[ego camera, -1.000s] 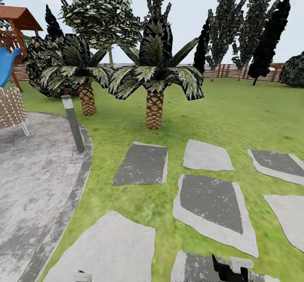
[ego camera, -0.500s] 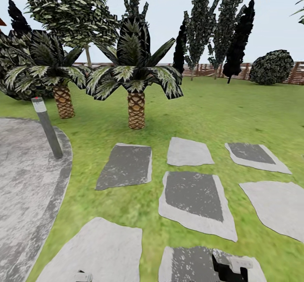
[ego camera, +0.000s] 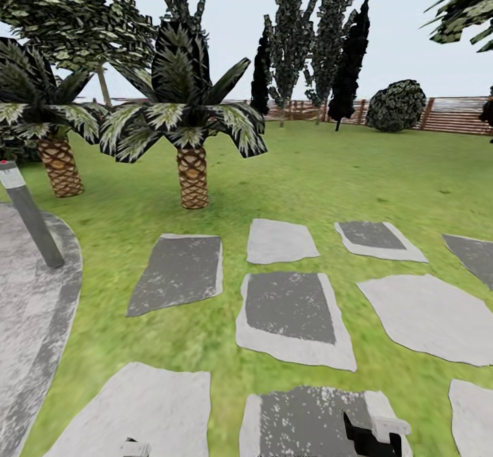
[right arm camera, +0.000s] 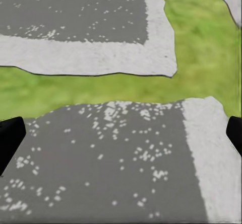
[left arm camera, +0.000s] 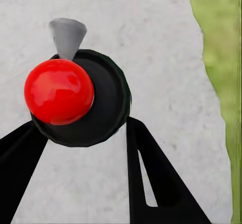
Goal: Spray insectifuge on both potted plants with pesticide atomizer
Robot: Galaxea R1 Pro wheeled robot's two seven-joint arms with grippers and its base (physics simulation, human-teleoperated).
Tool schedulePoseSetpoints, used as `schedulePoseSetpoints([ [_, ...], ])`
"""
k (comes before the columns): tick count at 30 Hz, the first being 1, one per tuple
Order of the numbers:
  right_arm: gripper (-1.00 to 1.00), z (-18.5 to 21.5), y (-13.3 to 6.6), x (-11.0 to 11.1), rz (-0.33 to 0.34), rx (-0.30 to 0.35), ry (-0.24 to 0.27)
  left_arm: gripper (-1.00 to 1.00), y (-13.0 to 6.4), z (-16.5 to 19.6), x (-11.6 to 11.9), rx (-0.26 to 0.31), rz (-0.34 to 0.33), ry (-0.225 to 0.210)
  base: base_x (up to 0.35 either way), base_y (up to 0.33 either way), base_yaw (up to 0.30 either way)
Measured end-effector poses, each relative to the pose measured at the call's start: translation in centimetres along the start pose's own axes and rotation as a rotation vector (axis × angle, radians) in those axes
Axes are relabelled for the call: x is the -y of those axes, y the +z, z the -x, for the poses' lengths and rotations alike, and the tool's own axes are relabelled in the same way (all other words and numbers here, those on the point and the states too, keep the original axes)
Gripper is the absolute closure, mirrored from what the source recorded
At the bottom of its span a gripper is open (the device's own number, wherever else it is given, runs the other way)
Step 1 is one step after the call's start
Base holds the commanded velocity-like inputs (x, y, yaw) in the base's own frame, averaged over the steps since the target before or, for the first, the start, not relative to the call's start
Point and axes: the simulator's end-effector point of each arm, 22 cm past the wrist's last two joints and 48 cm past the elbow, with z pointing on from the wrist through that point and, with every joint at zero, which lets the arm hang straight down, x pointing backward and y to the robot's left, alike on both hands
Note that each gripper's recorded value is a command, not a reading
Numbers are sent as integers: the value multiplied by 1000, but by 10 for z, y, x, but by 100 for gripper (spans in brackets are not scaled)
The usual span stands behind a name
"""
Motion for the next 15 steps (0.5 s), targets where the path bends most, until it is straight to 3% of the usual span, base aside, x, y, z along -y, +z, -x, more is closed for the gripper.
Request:
schedulePoseSetpoints([
  [15,-100,-5,0,0,0,-10,-2,100,1,-5,0,-10,-1,1,0,0,-272],
])
